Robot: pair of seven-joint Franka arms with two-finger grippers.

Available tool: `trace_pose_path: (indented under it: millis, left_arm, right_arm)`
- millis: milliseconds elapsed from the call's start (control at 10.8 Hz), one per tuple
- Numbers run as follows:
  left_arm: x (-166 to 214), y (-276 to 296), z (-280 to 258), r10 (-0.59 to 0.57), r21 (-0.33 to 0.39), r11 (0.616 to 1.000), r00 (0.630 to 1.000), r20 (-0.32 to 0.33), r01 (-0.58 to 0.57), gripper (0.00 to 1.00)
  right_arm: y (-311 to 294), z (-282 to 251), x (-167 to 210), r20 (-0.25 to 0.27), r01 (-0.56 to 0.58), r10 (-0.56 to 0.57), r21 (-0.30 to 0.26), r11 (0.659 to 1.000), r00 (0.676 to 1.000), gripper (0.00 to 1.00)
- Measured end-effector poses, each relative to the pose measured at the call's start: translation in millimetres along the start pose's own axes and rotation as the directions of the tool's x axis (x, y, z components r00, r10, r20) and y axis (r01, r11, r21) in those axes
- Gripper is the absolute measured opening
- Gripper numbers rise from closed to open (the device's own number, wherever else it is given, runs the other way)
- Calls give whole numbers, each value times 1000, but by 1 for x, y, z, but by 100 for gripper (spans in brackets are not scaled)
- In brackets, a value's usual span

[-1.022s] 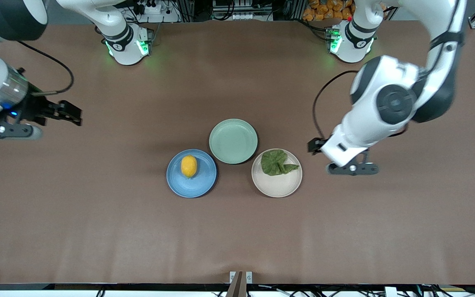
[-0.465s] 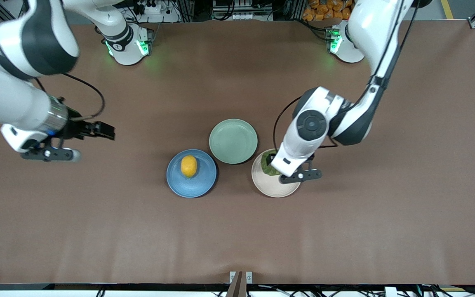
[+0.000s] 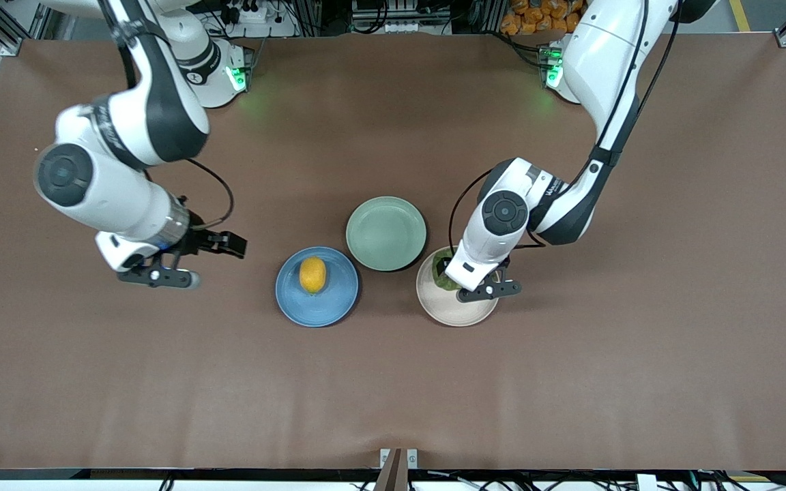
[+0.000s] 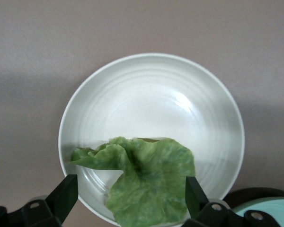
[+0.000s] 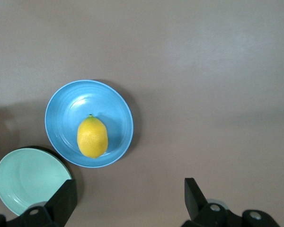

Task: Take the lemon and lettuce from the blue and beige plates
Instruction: 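Close the left gripper on the lettuce while the right gripper grasps the lemon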

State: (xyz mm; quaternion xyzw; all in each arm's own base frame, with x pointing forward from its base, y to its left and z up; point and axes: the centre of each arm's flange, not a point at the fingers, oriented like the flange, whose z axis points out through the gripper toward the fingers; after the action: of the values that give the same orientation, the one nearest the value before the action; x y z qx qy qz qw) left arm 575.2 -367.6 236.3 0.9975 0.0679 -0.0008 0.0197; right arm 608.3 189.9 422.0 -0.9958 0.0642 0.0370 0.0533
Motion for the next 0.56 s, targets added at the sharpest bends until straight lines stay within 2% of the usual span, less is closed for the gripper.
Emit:
trace_pose_path:
  millis: [279, 558]
  left_arm:
    - [-7, -3, 17, -22, -11, 1000, 1000, -6, 22, 100]
    - [-8, -3, 29, -31, -12, 999, 1000, -3, 31, 100]
  right_arm:
    - [-13, 37, 4, 2, -23, 23, 19, 1000, 1000, 100]
    - [-41, 84, 7, -31, -53, 54, 20, 998, 998, 100]
